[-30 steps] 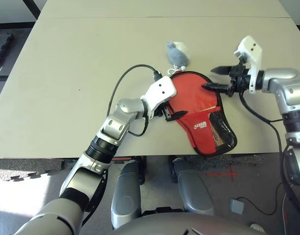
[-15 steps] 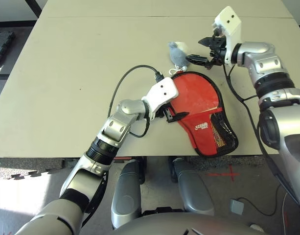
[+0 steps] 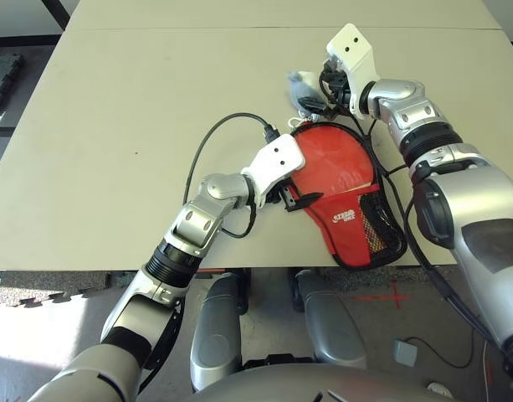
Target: Store the ping-pong paddle in its case and zip it.
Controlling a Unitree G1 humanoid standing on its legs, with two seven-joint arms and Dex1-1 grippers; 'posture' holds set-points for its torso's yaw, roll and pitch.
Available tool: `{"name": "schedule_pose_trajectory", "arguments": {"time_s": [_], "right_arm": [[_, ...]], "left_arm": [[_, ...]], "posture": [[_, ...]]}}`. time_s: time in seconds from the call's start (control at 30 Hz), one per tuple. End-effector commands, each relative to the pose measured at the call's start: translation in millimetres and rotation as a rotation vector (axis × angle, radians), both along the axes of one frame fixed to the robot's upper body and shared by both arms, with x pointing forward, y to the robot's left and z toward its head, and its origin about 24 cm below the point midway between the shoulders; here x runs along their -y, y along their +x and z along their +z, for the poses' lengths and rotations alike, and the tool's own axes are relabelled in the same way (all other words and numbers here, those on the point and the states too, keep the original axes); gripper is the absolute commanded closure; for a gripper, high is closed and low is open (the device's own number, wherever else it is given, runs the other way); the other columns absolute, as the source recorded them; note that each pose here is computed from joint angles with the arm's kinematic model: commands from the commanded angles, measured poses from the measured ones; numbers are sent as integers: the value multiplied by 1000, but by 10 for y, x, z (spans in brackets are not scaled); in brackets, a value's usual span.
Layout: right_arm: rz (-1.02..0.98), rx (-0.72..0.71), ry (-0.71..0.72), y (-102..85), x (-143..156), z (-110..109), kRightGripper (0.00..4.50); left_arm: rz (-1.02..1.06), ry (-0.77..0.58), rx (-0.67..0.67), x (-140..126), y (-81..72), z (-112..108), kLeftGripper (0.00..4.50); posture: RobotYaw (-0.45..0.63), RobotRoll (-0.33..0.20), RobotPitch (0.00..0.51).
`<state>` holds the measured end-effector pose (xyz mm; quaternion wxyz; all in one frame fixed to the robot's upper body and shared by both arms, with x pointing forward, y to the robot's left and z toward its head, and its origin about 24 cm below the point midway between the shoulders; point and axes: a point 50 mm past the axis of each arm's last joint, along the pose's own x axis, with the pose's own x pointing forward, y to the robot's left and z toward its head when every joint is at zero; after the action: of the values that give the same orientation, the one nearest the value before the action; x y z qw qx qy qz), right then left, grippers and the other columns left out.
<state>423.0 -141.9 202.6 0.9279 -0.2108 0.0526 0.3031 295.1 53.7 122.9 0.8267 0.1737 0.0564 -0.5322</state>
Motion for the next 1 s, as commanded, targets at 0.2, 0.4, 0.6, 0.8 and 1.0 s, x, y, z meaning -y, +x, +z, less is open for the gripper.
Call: {"name": "schedule_pose_trajectory", "arguments": {"time_s": [0.2,0.4,0.6,0.8,1.0], "right_arm": [[-137,29,5,1,374,59,4455],[-199,32,-37,-52,710,91,4482],[-234,2,-109,-176,1121,120,4482],[-211,-110,-164,-370,1497,124,4482],[-132,-315,-179,-676,1839,67,4482]], "left_arm": [[-6,86,-131,-15,-70,-303,0],[-15,88,-139,17,-68,-331,0],[-23,88,-147,35,-70,-342,0],[-27,91,-150,43,-65,-348,0],[-31,95,-152,59,-39,-358,0]], "posture": [[39,0,305],[22,0,303],[16,0,301],[-13,0,293],[-43,0,289]]}}
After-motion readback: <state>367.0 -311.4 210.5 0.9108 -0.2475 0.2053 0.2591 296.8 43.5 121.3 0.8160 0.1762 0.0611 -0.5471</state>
